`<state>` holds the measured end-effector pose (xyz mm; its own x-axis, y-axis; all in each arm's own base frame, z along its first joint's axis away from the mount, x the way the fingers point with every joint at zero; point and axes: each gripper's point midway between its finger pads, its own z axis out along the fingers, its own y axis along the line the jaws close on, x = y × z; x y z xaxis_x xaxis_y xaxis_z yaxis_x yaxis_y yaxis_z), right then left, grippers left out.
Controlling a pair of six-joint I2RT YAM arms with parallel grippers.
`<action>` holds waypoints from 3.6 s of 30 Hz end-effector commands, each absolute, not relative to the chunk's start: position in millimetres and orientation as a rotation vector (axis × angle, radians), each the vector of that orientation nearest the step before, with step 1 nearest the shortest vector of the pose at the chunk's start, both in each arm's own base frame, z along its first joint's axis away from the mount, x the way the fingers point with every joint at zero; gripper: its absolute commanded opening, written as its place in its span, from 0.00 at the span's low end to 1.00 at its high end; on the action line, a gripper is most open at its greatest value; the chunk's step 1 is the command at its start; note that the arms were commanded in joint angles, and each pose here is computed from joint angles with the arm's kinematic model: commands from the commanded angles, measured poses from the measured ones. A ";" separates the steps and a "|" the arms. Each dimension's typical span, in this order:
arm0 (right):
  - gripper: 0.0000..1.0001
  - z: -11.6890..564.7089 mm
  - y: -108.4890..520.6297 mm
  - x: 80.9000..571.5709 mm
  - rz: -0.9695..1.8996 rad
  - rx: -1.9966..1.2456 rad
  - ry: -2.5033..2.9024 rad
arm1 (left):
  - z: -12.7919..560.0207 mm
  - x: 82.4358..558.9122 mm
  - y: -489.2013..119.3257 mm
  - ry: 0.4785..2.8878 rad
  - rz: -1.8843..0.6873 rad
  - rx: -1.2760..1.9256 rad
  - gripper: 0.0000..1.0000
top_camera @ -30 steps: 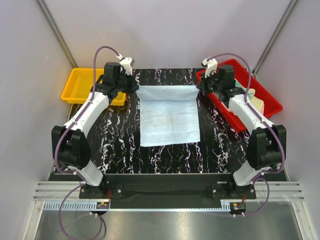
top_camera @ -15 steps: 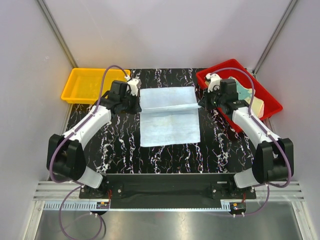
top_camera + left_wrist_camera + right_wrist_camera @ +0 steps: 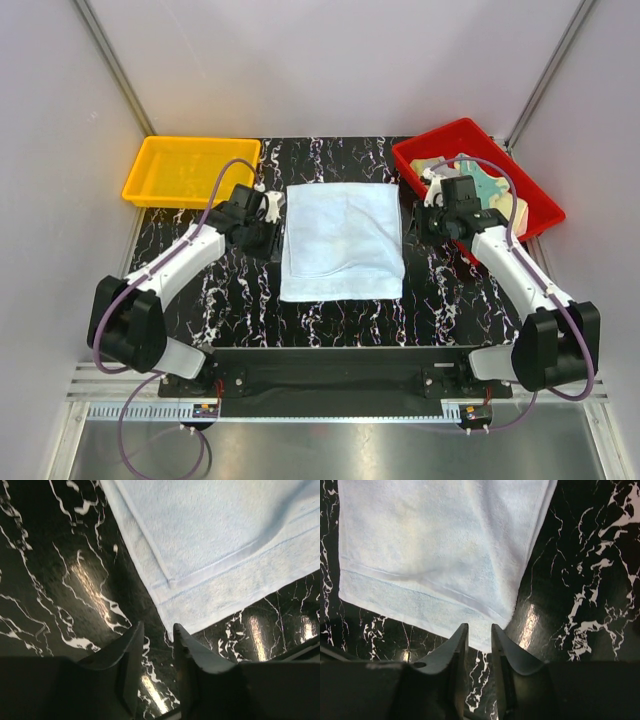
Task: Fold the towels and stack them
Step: Fold the towel
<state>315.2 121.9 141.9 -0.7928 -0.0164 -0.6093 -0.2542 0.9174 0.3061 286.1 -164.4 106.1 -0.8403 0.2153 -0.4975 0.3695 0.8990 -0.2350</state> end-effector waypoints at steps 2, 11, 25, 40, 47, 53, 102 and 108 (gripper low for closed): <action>0.35 158.8 115.8 302.3 0.480 -0.052 2.539 | 126.5 273.6 -162.4 2.586 -0.472 0.373 0.37; 0.41 108.7 110.7 315.2 0.436 0.311 2.587 | 124.0 290.8 -192.0 2.558 -0.669 0.065 0.43; 0.40 31.6 108.1 295.0 0.396 0.441 2.724 | 42.8 293.5 -205.8 2.687 -0.639 -0.084 0.36; 0.41 8.1 113.3 289.0 0.434 0.416 2.761 | 16.9 296.7 -202.0 2.722 -0.576 -0.114 0.32; 0.27 13.8 111.3 288.3 0.426 0.406 2.743 | 13.6 295.7 -200.4 2.740 -0.547 -0.125 0.20; 0.13 17.4 113.7 290.1 0.448 0.385 2.731 | 16.3 297.2 -196.6 2.749 -0.504 -0.126 0.02; 0.01 41.3 127.7 296.9 0.562 0.343 2.683 | 27.4 292.8 -199.3 2.803 -0.486 -0.122 0.18; 0.01 44.2 128.1 298.3 0.566 0.342 2.672 | 34.6 296.5 -203.4 2.787 -0.500 -0.116 0.07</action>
<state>290.2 123.0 31.0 -0.9102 0.3123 -0.2719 0.1893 0.8978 0.3976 288.7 -193.5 26.3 -0.9576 -0.1341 -0.2551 -0.0477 0.9466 -0.3188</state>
